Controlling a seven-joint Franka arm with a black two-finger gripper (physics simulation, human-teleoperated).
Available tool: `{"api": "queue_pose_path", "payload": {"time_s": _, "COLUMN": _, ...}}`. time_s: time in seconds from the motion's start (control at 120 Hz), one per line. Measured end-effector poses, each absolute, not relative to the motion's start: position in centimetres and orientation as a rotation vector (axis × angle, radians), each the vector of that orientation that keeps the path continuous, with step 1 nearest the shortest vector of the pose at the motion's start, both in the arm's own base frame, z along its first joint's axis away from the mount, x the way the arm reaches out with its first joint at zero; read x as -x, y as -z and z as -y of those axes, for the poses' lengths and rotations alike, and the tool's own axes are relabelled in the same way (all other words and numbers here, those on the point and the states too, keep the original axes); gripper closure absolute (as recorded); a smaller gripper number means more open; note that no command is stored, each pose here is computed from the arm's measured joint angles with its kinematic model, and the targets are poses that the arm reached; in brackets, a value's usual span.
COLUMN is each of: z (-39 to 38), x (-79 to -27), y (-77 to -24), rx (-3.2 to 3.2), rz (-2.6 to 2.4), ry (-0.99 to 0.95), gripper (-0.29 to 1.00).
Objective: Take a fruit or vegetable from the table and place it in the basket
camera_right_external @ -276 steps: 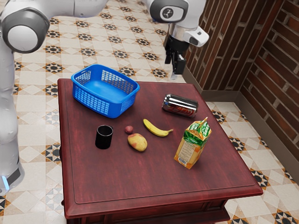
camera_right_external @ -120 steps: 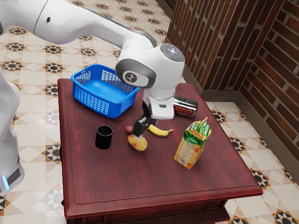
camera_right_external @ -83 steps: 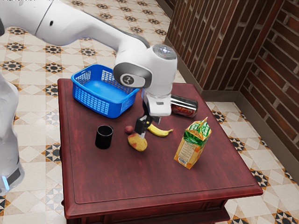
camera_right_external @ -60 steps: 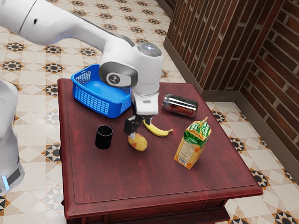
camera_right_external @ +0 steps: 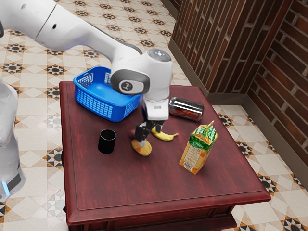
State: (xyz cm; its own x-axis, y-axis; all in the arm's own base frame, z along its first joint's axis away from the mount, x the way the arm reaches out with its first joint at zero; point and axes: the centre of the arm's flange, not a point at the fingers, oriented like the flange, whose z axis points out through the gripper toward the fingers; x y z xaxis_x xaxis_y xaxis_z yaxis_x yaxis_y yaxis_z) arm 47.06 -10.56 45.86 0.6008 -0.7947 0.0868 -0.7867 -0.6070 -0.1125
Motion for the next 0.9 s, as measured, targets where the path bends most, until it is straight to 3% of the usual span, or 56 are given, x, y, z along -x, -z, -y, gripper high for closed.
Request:
{"api": "queue_pose_path", "payload": {"time_s": 0.375, "z": 11.8, "x": -48.2, "y": -48.9, "rx": 2.759, "rz": -1.438, "ry": 0.445, "gripper": 0.0}}
{"api": "queue_pose_path", "payload": {"time_s": 0.708, "z": 12.7, "x": -47.4, "y": -48.4, "rx": 2.572, "rz": -1.685, "ry": 0.382, "gripper": 0.0}}
{"api": "queue_pose_path", "payload": {"time_s": 0.9, "z": 11.5, "x": -46.5, "y": -46.2, "rx": 2.662, "rz": -1.686, "ry": 0.252, "gripper": 0.0}}
